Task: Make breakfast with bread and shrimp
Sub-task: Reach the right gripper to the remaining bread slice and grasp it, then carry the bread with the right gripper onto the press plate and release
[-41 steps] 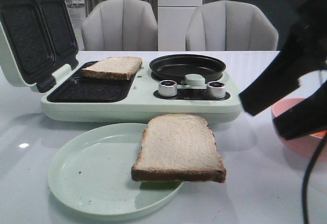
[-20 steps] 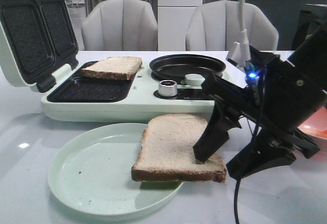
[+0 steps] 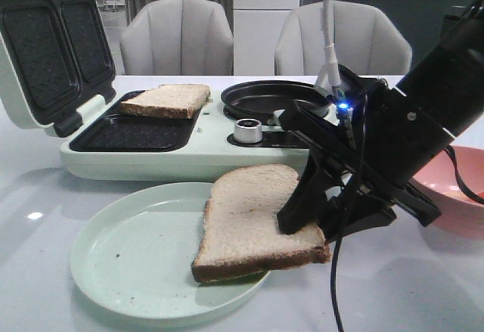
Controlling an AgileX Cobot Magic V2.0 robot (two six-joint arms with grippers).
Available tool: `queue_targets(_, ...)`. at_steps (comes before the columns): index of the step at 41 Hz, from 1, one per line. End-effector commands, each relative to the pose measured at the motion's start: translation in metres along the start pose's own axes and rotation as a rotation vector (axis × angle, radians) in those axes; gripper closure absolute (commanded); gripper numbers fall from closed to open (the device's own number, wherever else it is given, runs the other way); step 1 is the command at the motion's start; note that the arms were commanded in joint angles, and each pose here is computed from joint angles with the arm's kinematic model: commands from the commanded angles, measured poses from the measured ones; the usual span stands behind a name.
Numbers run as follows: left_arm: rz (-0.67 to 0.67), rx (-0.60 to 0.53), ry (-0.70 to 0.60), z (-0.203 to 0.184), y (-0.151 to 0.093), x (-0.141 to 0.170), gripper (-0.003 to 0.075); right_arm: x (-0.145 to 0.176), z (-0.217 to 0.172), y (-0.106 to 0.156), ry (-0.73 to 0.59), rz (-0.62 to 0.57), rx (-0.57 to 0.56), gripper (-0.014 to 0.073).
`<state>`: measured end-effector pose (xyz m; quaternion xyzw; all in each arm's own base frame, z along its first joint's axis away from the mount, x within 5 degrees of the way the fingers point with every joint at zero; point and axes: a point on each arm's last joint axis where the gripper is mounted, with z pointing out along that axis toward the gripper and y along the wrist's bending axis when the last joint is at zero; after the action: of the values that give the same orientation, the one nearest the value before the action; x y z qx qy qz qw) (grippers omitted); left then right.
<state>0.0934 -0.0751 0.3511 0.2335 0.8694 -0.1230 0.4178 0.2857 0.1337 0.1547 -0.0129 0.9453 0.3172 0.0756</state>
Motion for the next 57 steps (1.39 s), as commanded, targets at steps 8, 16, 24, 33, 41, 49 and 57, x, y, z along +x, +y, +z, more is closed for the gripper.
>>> queue_targets(8, 0.027, 0.007, -0.105, -0.007, 0.000, -0.013, 0.0230, 0.000, -0.048, 0.037, -0.115, -0.129, -0.089, 0.0521)
queue_targets(16, 0.027, 0.006, -0.106, -0.007, 0.000, -0.013, 0.0230, 0.003, -0.089, 0.065, -0.240, -0.212, -0.144, 0.0525)
queue_targets(24, 0.027, 0.006, -0.106, -0.007, 0.000, -0.013, 0.0230, -0.020, -0.107, 0.092, -0.386, -0.248, -0.182, 0.0525)
queue_targets(33, 0.027, 0.008, -0.110, -0.007, 0.000, -0.013, 0.0230, -0.059, -0.090, 0.123, -0.450, -0.296, -0.206, 0.0525)
queue_targets(41, 0.027, 0.009, -0.113, -0.007, -0.001, -0.013, 0.0230, -0.100, -0.060, 0.143, -0.442, -0.308, -0.256, 0.0524)
queue_targets(49, 0.027, 0.009, -0.113, -0.007, -0.001, -0.013, 0.0230, -0.129, -0.024, 0.150, -0.385, -0.311, -0.311, 0.0473)
queue_targets(57, 0.027, 0.009, -0.113, -0.007, -0.001, -0.013, 0.0230, -0.143, 0.001, 0.147, -0.339, -0.317, -0.324, 0.0237)
